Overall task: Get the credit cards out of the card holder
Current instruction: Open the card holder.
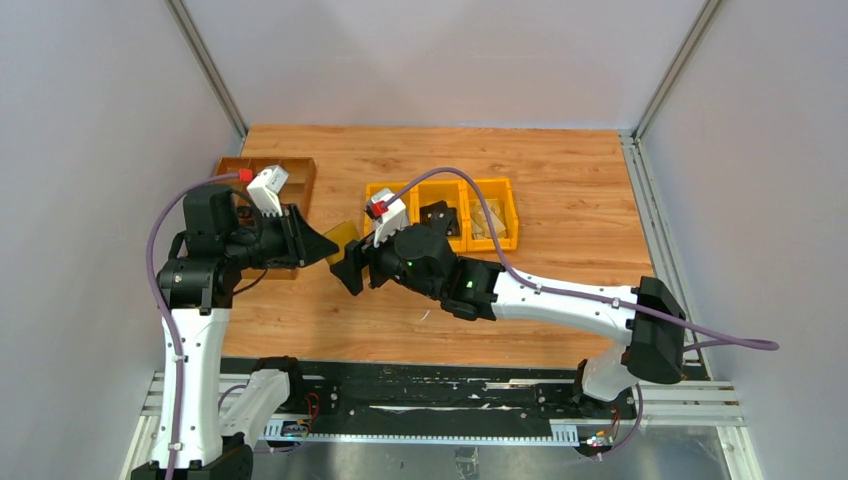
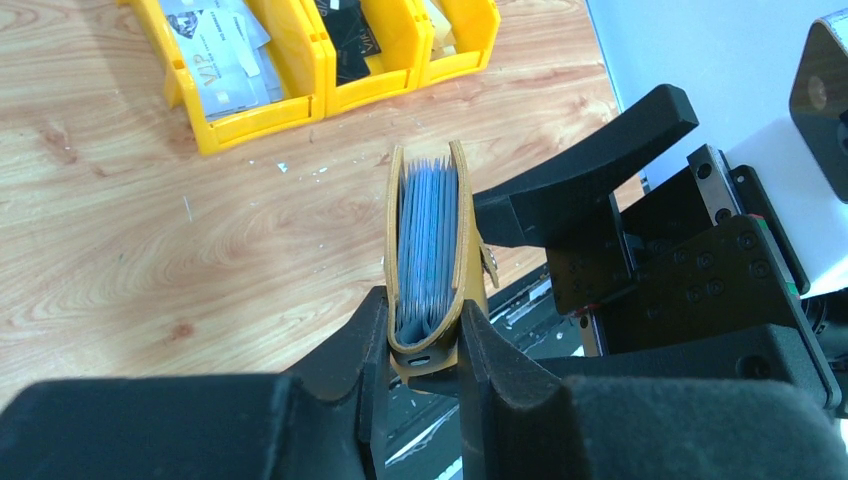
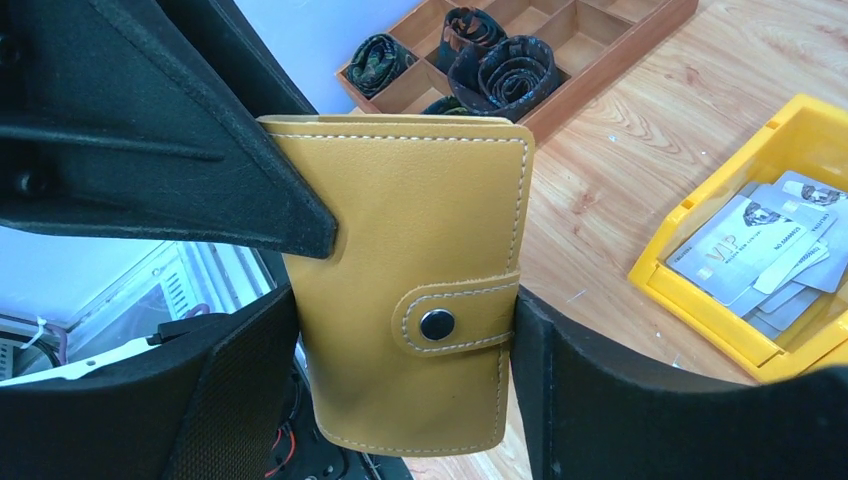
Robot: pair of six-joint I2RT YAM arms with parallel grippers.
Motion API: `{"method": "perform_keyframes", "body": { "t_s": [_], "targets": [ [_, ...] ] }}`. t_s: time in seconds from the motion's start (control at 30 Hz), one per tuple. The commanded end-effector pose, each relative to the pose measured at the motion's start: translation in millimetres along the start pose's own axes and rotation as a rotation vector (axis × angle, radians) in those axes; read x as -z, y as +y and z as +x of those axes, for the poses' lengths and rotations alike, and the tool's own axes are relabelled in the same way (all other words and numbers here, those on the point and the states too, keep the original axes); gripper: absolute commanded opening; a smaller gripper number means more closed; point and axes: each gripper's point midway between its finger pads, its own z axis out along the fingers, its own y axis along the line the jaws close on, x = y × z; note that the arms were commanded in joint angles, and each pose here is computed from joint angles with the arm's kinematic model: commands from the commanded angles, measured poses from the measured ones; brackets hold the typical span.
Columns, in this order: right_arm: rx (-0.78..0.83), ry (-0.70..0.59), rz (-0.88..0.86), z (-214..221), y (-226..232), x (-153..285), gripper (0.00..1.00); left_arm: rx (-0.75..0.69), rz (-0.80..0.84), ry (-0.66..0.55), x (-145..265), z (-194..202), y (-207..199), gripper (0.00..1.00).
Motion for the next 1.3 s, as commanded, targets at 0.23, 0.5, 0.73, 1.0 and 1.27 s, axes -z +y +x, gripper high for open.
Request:
{"method": "perform_keyframes", "body": {
  "t_s": [0.23,0.5,0.73,1.0,1.27],
  "targets": [
    [-0.027,0.033,-0.018,-27.4,-4.9,30.5,0.88,-0.056,-0.005,-0.065,14.1,-16.1,-12.8,0.00],
    [-0.070,0.139,0.072,-33.0,-21.9,36.2,0.90,-0.077,-0.023,-0.090,20.5,-21.7,-15.9,0.00],
    [-0.128,0.153,0.122,-35.7,-27.4,39.1,0.84,-0.087,-0.034,-0.083,19.1,-17.7,-11.4,0.00],
    [-0.184,0.169,0.207,-31.6,-37.4,34.8,0.79,-0.127,-0.039,-0.083,20.5,-16.1,-10.0,0.00],
    [-0.233,0.163,0.247,-35.5,-39.7,37.0,0.70,-0.192,-0.070,-0.075,20.9,-9.4,-0.7,0.00]
  ]
}}
